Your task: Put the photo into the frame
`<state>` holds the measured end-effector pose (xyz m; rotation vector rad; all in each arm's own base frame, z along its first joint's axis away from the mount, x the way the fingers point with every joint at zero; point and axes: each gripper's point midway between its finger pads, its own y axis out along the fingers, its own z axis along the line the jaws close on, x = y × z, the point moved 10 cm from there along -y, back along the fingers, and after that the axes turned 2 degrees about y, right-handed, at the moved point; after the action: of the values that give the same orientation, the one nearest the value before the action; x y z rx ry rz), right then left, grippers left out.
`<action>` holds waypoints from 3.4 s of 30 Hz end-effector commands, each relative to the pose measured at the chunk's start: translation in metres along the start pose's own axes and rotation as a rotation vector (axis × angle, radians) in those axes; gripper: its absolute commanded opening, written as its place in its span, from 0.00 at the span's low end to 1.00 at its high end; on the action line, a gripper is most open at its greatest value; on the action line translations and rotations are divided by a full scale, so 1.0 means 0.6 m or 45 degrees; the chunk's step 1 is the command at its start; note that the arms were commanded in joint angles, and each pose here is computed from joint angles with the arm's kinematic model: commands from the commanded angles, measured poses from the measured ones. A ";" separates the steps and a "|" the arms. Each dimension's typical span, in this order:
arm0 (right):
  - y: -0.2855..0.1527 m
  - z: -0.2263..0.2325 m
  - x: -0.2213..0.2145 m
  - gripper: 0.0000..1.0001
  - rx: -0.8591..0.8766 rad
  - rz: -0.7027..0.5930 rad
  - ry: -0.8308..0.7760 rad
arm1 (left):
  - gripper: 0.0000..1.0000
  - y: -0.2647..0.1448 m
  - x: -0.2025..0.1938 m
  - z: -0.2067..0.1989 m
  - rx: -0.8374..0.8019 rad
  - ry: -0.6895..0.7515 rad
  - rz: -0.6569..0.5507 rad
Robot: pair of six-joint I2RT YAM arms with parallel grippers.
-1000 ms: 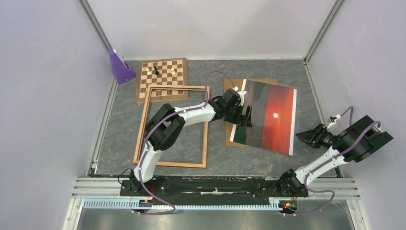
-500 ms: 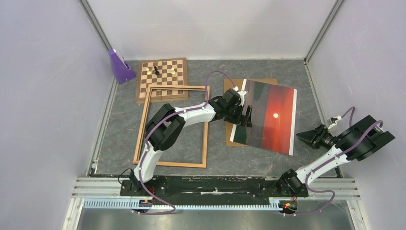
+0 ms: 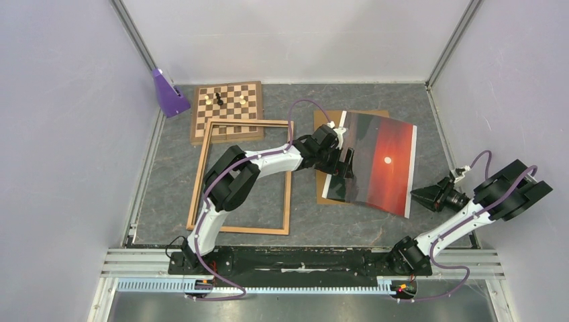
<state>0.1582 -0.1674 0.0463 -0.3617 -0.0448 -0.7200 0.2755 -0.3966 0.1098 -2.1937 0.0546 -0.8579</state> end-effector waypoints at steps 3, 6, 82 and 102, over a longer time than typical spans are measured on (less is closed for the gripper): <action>-0.016 -0.093 -0.020 0.43 -0.245 0.105 -0.032 | 0.98 0.044 -0.088 0.013 0.044 0.026 0.235; -0.037 -0.093 -0.009 0.43 -0.337 0.072 -0.073 | 0.98 0.045 -0.090 0.014 0.046 0.026 0.237; -0.108 0.114 0.079 0.00 -0.282 -0.129 -0.583 | 0.98 -0.031 0.007 -0.023 -0.002 0.152 0.054; -0.037 0.236 0.111 0.00 -0.075 -0.155 -0.752 | 0.98 -0.167 0.136 0.000 -0.014 0.217 -0.195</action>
<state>0.1869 -0.1724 0.1730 -0.5980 -0.4169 -0.6727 0.3103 -0.3551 0.1825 -2.1309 0.0089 -0.9950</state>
